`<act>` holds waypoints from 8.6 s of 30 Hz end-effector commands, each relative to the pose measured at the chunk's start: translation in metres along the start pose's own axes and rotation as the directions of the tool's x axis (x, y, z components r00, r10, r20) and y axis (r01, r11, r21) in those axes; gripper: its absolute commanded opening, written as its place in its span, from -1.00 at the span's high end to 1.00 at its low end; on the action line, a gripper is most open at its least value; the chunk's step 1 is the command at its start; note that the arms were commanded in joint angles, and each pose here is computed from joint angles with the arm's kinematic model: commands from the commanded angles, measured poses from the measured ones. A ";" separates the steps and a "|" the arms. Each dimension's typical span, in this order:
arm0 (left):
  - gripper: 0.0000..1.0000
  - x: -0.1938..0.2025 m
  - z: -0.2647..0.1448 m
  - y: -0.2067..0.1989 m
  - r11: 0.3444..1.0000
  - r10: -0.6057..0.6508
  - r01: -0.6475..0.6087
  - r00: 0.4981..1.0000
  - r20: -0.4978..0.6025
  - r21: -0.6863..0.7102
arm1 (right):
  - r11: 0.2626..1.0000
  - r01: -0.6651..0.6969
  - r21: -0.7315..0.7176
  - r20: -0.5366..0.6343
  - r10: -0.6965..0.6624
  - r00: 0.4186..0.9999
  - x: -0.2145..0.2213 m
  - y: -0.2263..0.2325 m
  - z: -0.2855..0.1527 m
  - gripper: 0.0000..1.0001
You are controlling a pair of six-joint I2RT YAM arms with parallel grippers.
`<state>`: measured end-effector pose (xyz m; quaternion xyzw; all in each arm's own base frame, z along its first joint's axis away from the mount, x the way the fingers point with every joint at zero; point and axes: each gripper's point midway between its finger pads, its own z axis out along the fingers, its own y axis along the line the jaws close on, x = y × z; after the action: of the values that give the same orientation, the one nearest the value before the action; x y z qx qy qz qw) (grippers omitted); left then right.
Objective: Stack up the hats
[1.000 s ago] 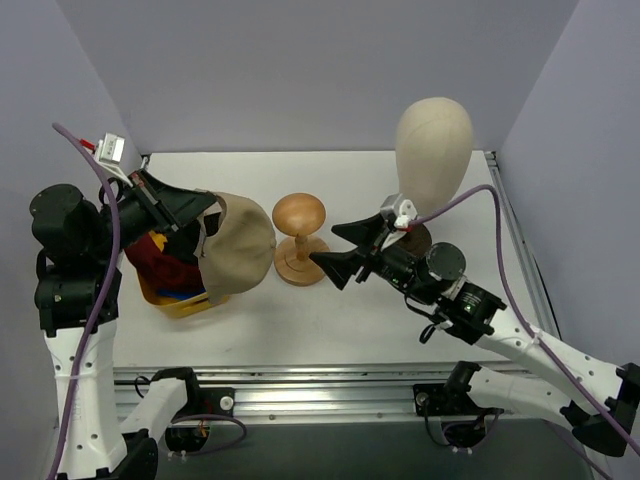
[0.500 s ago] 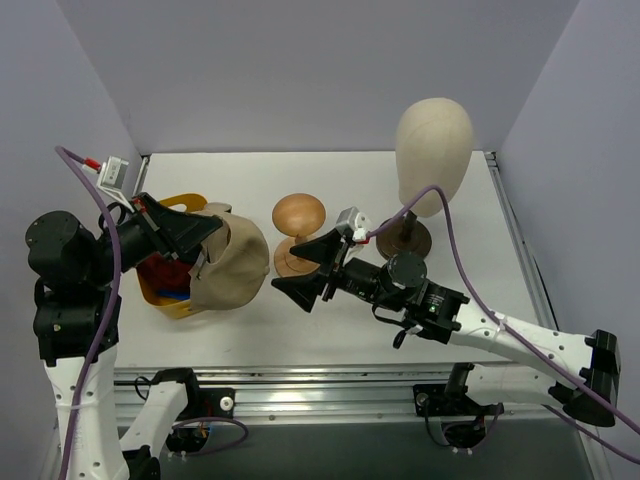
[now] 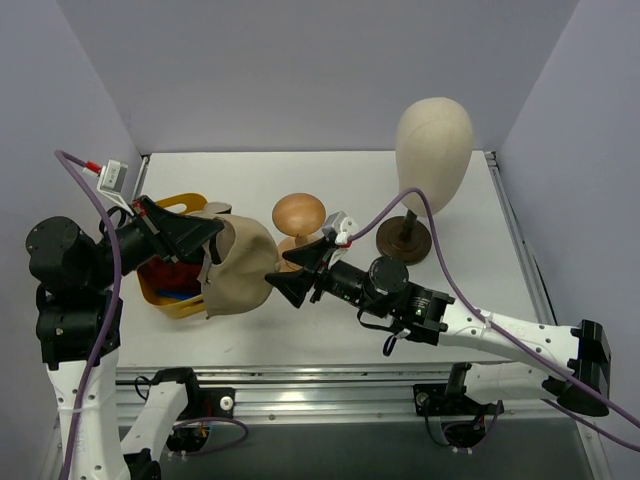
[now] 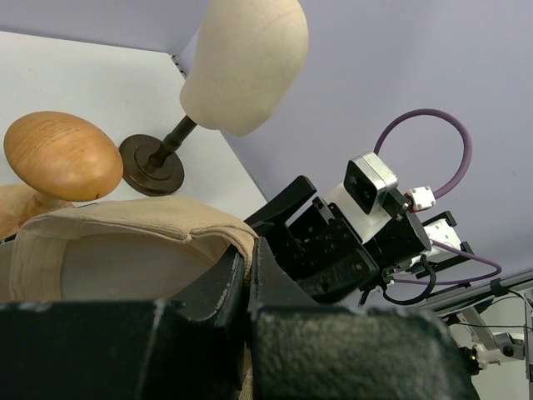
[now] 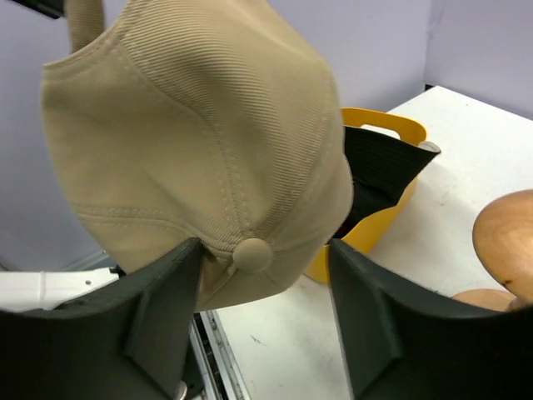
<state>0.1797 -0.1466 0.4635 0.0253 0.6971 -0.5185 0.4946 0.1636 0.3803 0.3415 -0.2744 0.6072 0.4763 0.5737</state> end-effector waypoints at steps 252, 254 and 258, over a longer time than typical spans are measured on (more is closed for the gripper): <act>-0.75 0.186 0.338 -0.007 0.976 0.102 -0.056 0.972 -0.213 0.212 | 0.450 -0.197 0.871 0.222 -0.003 0.975 -0.147 -0.234 -0.232 -0.04; -0.73 0.183 0.339 -0.009 0.974 0.103 -0.059 0.975 -0.197 0.219 | 0.459 -0.199 0.866 0.234 -0.020 0.972 -0.160 -0.230 -0.230 -0.04; -0.62 0.180 0.339 -0.014 0.969 0.102 -0.056 0.978 -0.183 0.241 | 0.471 -0.198 0.860 0.248 -0.045 0.968 -0.172 -0.224 -0.232 -0.04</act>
<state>0.3086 -0.4892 0.3199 0.1587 0.7170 -0.5390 0.4126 0.2994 0.0532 0.3930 0.1463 0.7285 0.1503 0.6522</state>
